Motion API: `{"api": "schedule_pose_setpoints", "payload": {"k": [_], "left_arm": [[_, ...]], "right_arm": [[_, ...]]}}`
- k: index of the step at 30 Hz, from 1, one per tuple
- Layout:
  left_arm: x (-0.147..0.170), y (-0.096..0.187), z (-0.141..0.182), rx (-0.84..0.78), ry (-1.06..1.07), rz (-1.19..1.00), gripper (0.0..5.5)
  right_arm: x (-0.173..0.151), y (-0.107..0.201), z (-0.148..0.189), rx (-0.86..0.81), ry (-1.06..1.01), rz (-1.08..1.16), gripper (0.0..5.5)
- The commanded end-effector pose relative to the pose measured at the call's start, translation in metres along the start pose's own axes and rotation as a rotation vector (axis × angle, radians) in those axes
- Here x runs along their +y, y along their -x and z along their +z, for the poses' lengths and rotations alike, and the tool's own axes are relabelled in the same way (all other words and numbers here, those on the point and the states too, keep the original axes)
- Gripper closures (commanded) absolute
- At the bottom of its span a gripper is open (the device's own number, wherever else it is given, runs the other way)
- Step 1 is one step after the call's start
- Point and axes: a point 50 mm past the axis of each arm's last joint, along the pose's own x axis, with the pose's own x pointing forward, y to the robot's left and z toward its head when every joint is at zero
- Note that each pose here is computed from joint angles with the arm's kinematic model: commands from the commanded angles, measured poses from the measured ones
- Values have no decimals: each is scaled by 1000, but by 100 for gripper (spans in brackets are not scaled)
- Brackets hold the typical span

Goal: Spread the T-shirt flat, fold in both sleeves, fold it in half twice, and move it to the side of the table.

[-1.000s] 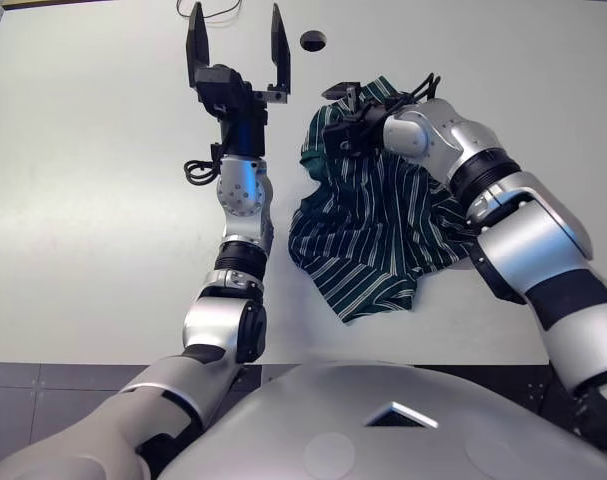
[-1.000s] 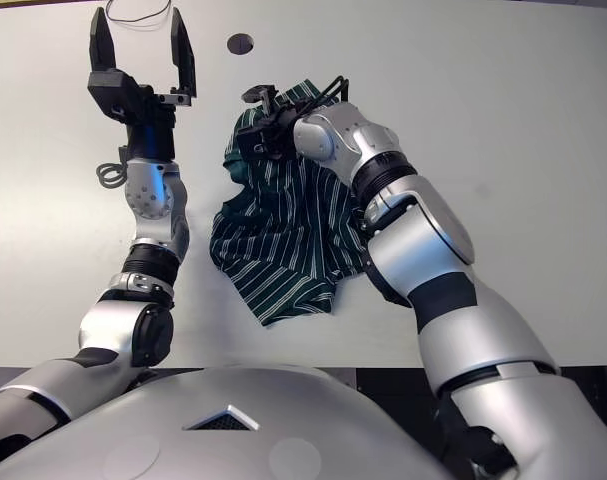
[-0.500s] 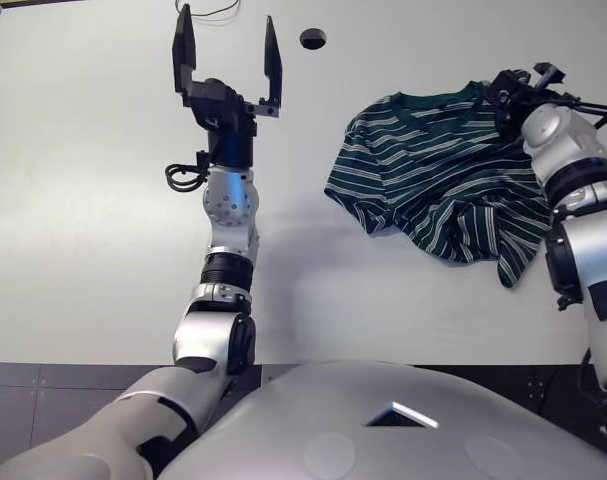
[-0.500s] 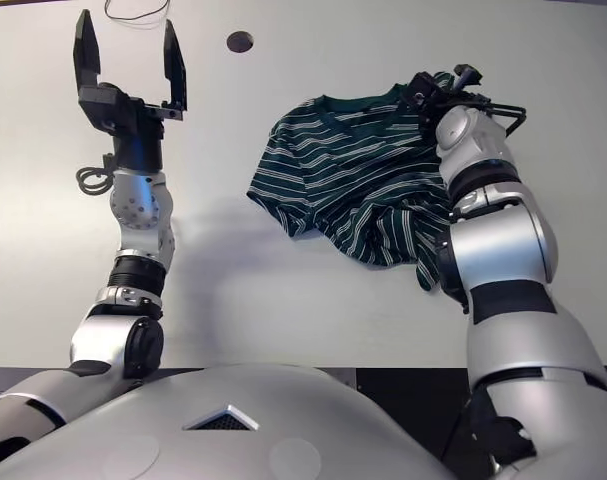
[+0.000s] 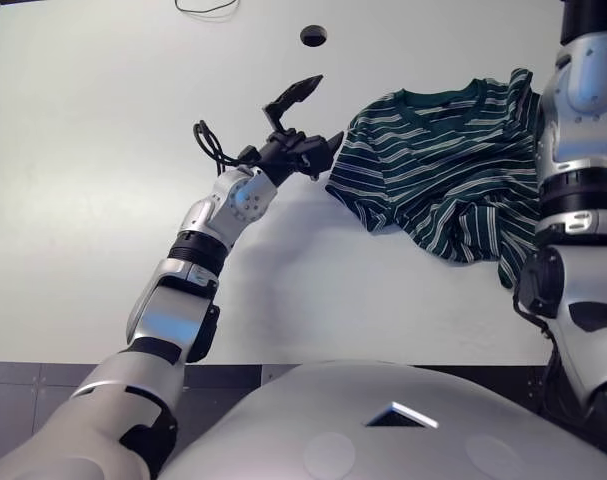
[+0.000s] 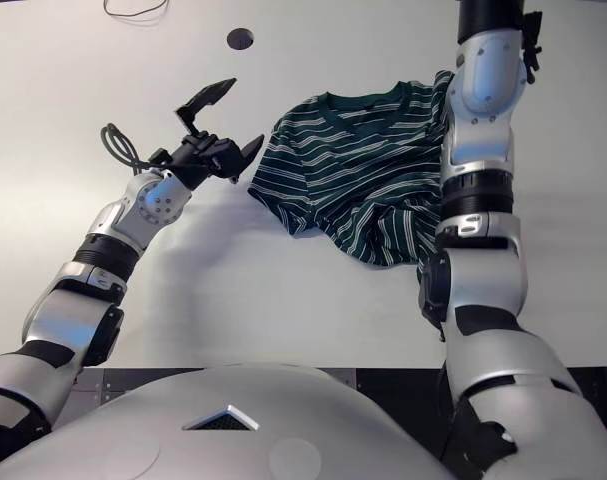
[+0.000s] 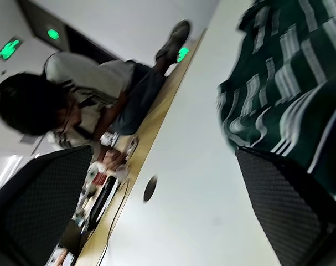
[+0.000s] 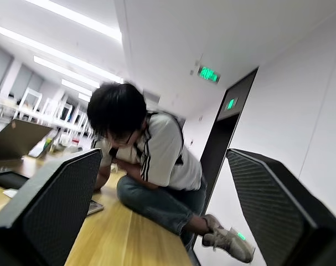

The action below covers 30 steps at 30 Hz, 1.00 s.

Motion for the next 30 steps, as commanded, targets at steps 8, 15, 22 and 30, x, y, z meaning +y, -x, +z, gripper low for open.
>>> {"api": "schedule_pose_setpoints", "payload": {"k": [8, 15, 22, 30], "left_arm": [[-24, -29, 26, -143, -309, -501, 73], [-23, -19, -16, 84, -366, -575, 73], [39, 2, -65, 372, -607, -450, 73], [84, 13, -81, 532, -677, -292, 73]], "right_arm": [[-45, 35, 46, -18, 192, 1, 135], [-22, 51, 58, -32, 209, 179, 135], [7, 83, 14, 116, 355, 484, 135], [14, 101, 2, 137, 390, 584, 135]]}}
